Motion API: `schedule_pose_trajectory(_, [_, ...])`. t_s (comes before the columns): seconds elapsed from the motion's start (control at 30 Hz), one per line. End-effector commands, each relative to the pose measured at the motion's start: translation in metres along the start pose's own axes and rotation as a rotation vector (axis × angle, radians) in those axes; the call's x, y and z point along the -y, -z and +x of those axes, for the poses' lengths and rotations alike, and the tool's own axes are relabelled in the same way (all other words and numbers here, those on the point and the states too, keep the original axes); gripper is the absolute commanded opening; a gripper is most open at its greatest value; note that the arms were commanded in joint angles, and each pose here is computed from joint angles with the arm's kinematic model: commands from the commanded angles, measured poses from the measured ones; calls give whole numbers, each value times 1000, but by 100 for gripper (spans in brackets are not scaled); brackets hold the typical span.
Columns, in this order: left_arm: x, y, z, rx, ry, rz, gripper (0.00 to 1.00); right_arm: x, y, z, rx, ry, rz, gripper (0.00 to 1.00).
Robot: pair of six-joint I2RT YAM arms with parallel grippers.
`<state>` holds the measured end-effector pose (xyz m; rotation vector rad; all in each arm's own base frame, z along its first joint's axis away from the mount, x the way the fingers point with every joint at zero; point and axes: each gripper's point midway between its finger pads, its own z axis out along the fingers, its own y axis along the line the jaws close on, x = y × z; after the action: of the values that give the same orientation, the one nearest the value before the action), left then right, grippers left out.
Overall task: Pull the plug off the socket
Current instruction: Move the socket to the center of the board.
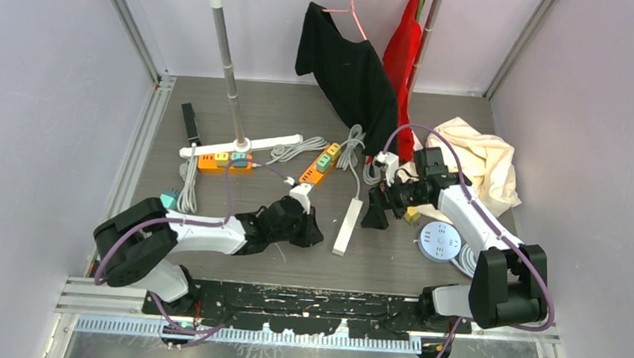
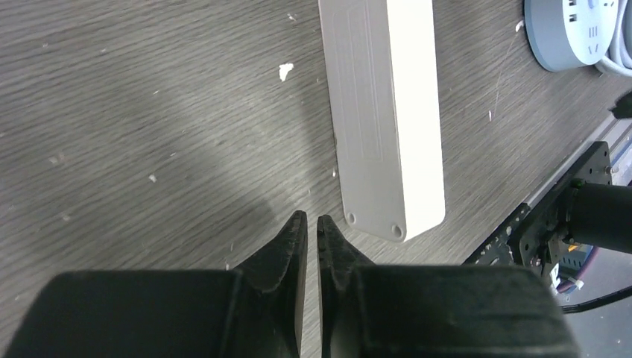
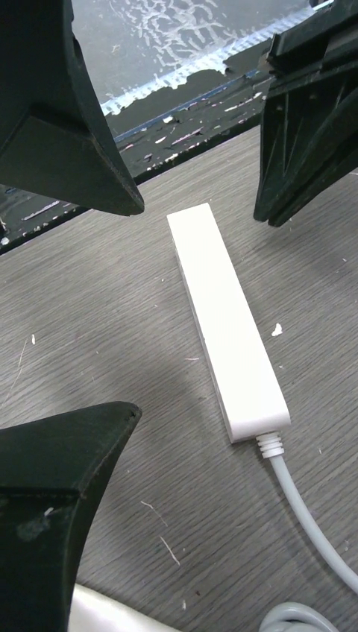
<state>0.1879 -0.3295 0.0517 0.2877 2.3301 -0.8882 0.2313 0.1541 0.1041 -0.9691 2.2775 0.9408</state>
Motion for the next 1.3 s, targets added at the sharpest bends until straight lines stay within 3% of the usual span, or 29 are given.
schedule_pose_trajectory(0.0, [18,-17,-8,-21,-29,55,10,-2,14,-22,55,80,31,100])
schedule_pose_trajectory(0.27, [69,-53,-1,-110,9,213,8,18,58,-43,144,23,195,100])
schedule_pose_trajectory(0.43, [115,-91,2,-149,-11,291,8,47,88,-54,230,-88,395,100])
schedule_pose_trajectory(0.67, [149,-131,-12,-132,14,350,11,78,122,-62,357,-219,608,100])
schedule_pose_trajectory(0.83, [155,-124,-24,-93,-25,368,31,77,130,-64,395,-221,608,100])
schedule_pose_trajectory(0.97, [145,-87,-32,-20,-142,373,47,66,131,-66,413,-195,544,100])
schedule_pose_trajectory(1.27, [64,22,-73,158,-492,91,85,40,136,-75,482,-128,448,100])
